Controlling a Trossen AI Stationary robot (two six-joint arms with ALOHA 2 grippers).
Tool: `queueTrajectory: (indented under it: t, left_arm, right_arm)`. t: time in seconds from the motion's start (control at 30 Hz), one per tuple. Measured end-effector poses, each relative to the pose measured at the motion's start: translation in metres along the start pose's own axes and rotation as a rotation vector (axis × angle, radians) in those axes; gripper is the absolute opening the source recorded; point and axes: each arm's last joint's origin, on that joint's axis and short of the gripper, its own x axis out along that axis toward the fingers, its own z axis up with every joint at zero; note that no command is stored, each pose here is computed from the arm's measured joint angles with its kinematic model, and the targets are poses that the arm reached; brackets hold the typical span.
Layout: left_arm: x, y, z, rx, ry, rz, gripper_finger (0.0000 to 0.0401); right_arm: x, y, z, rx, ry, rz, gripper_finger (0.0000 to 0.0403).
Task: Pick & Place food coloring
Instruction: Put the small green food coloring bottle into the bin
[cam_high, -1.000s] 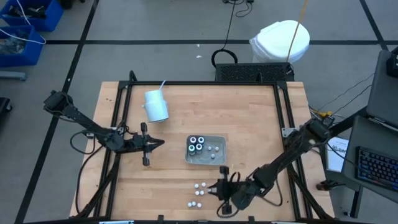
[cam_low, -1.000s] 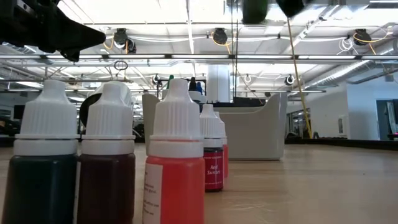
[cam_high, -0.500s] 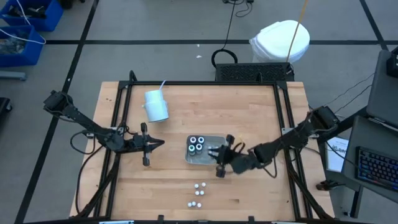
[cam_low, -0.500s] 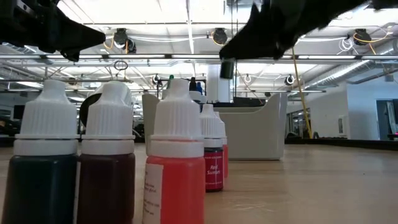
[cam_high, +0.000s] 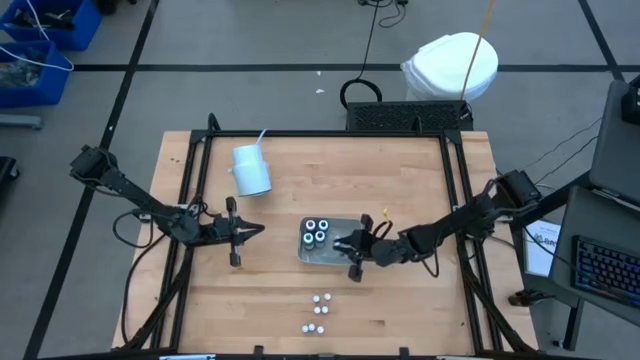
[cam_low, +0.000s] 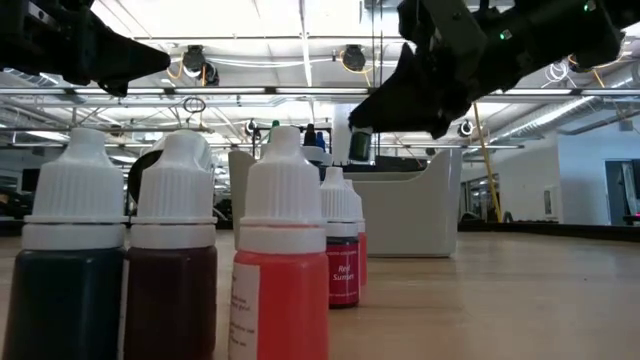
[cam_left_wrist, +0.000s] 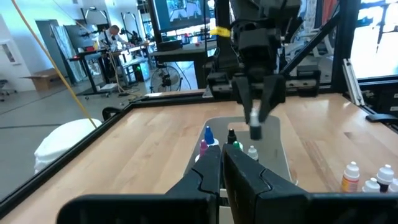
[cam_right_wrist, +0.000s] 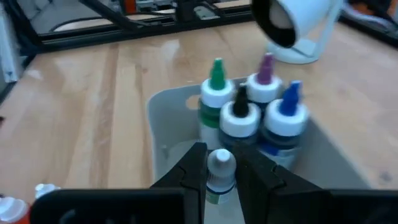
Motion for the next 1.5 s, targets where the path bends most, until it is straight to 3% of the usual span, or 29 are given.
queueTrajectory:
  t: [0.27, 0.87, 1.5]
  left_arm:
    - [0.000, 0.000, 0.000, 0.013, 0.000, 0.000, 0.0026]
    - [0.000, 0.000, 0.000, 0.041, -0.002, 0.001, 0.0026]
    - [0.000, 0.000, 0.000, 0.035, 0.000, 0.001, 0.0026]
  right_arm:
    - [0.023, 0.007, -0.015, -0.020, 0.017, -0.035, 0.0049]
    - [0.037, 0.000, -0.036, -0.016, 0.072, -0.100, 0.0050]
    - [0.036, 0.000, -0.036, -0.026, 0.079, -0.099, 0.0050]
